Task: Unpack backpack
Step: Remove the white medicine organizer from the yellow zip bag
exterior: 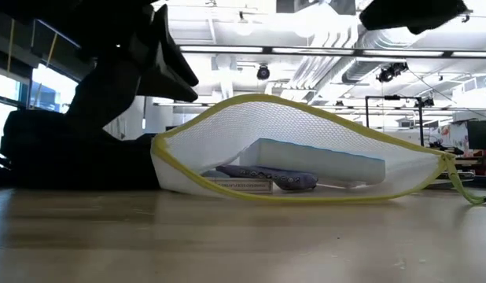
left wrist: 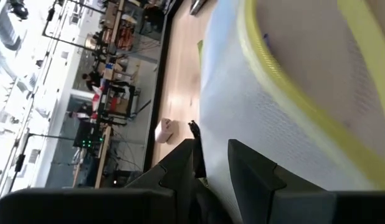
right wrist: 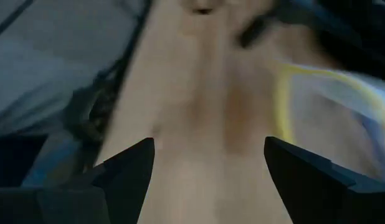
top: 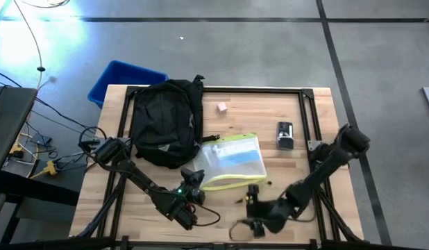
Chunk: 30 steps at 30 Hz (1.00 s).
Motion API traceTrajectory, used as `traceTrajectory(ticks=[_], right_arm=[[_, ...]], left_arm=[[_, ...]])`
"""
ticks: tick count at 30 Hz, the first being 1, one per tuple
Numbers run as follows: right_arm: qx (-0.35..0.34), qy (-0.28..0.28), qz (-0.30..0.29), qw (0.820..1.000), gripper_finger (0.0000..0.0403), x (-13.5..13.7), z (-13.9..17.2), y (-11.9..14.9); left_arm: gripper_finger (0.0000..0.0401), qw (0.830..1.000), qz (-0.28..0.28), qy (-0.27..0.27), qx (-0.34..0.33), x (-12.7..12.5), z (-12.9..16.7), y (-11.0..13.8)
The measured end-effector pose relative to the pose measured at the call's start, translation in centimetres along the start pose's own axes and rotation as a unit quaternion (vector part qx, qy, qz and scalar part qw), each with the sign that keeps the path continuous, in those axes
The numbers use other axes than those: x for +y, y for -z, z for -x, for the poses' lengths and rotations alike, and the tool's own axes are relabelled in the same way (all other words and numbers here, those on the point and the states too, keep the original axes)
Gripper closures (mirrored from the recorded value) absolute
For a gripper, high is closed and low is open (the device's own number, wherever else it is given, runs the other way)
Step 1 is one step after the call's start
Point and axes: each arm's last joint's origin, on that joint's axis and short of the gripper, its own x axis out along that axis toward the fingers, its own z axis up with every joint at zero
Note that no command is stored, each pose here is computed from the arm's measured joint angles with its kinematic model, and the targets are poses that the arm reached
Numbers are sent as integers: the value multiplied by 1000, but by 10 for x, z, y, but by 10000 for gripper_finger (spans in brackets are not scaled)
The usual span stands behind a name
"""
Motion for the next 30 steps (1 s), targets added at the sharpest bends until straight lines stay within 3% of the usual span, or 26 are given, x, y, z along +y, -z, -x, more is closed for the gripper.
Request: traceTrajectory(ticks=[4, 10, 17, 24, 30], right_arm=[[27, 32, 45, 998, 115, -11, -31, 8], [91, 105, 90, 986, 115, -63, -70, 2], [183, 206, 115, 954, 115, -111, -70, -11], [244, 219, 206, 922, 115, -129, -70, -5], [244, 246, 206, 915, 115, -142, -75, 1]], left_arm=[[318, 1000, 3, -8, 4, 2, -4, 0], [318, 1000, 6, -12, 5, 3, -6, -1], [318, 1000, 19, -6, 2, 2, -5, -1], [318, 1000, 26, 10, 3, 0, -3, -2], [318, 999, 30, 11, 2, 0, -3, -2]])
